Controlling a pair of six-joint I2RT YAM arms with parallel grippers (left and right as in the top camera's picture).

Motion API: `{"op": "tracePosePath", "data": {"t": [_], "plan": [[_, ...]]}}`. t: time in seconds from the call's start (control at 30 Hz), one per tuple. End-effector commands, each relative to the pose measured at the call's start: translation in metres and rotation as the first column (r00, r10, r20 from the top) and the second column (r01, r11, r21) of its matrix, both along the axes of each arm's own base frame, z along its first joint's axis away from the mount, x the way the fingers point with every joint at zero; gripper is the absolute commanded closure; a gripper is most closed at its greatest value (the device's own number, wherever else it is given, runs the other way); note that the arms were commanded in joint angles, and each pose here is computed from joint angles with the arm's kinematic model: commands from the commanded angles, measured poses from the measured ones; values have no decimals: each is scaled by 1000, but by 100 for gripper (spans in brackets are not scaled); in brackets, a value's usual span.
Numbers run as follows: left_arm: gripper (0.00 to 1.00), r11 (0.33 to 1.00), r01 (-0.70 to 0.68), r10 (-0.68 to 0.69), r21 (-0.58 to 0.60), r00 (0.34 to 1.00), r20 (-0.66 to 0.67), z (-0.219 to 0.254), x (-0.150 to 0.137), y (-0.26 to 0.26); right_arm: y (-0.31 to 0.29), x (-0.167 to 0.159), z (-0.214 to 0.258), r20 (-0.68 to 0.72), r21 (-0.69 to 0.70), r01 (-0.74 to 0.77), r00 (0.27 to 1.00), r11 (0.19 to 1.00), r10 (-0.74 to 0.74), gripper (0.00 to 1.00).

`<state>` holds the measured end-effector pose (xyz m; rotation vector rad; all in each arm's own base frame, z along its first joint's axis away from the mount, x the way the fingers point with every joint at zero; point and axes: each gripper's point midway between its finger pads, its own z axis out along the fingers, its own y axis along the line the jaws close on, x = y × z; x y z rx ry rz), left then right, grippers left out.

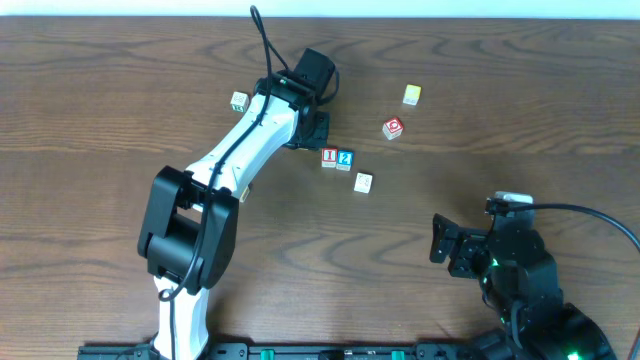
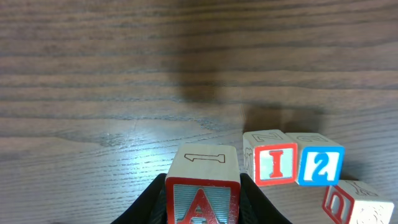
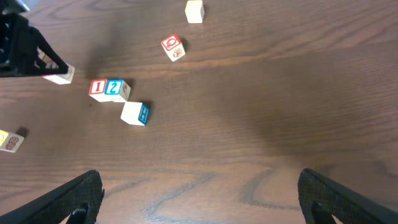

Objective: Spell out Ai2
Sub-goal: 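Lift the 'A' block and carry it right toward the 'I' block, then lower the 'A' block onto the table left of the 'I' block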

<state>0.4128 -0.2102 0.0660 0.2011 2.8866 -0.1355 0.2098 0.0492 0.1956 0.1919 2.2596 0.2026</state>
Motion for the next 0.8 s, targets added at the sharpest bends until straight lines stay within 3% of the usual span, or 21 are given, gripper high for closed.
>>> {"op": "tracePosePath", "data": {"t": [0.0, 0.77], "plan": [[94, 999, -34, 34, 15, 999, -14, -9, 1, -3, -3, 0, -1, 4, -18, 7, 1000, 1000, -7, 1], [94, 995, -97, 98, 20, 994, -55, -33, -15, -2, -3, 0, -1, 4, -18, 7, 1000, 1000, -7, 1]]}}
